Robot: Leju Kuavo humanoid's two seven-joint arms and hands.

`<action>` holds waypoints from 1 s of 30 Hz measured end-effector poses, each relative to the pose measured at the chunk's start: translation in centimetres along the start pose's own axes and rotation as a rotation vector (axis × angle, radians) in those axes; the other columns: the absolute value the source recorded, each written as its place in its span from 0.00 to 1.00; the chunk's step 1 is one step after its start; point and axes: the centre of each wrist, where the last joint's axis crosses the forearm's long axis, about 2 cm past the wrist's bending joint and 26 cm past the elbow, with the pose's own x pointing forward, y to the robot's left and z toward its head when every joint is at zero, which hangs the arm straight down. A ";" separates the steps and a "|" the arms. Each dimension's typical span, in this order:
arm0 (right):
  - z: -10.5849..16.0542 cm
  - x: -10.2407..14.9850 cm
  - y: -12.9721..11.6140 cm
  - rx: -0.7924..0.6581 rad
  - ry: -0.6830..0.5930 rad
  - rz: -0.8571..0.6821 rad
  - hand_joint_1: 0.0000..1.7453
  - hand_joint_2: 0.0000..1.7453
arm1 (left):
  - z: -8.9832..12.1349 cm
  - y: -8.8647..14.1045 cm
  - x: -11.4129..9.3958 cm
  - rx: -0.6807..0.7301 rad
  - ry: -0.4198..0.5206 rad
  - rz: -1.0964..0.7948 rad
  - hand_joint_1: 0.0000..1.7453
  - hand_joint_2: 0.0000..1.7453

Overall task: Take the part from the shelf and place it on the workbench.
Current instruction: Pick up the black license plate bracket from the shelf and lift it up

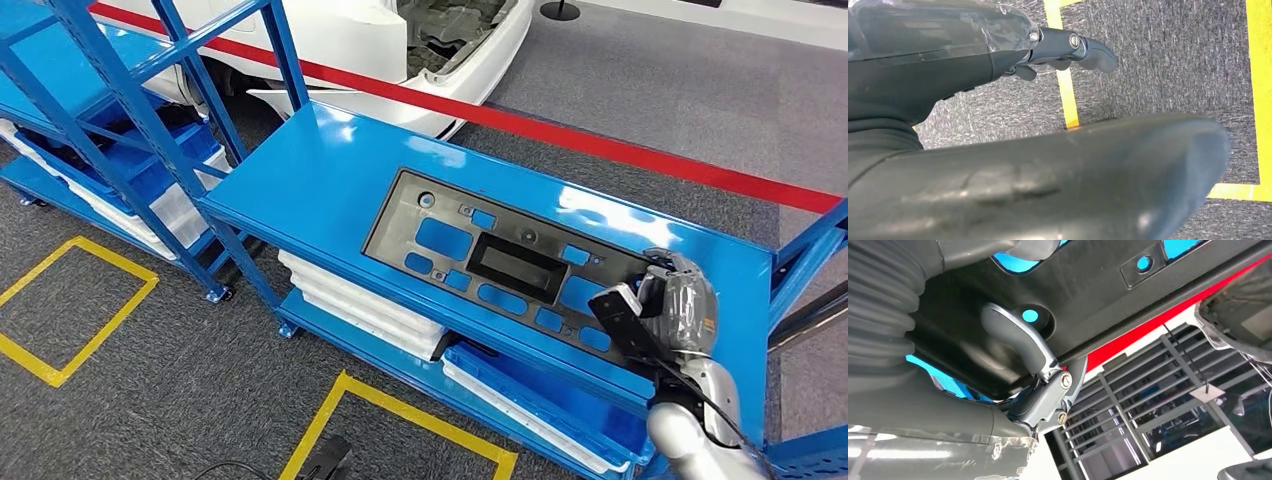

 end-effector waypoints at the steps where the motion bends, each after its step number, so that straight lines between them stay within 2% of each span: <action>1: 0.3 0.2 -0.1 -0.022 -0.029 0.010 1.00 1.00 | 0.0 0.0 -0.1 0.001 -0.001 0.000 0.00 0.00; 6: 0.9 1.6 -1.0 -0.138 -0.160 0.044 1.00 1.00 | 0.1 0.0 -0.3 0.005 -0.004 0.002 0.00 0.00; 18: 0.9 3.8 -2.7 -0.216 -0.211 -0.044 1.00 1.00 | 0.2 -0.1 -0.6 0.009 -0.001 0.017 0.00 0.00; 30: 0.8 4.6 -3.3 -0.243 -0.234 -0.068 1.00 1.00 | 0.2 0.0 -0.6 0.010 -0.001 0.020 0.00 0.00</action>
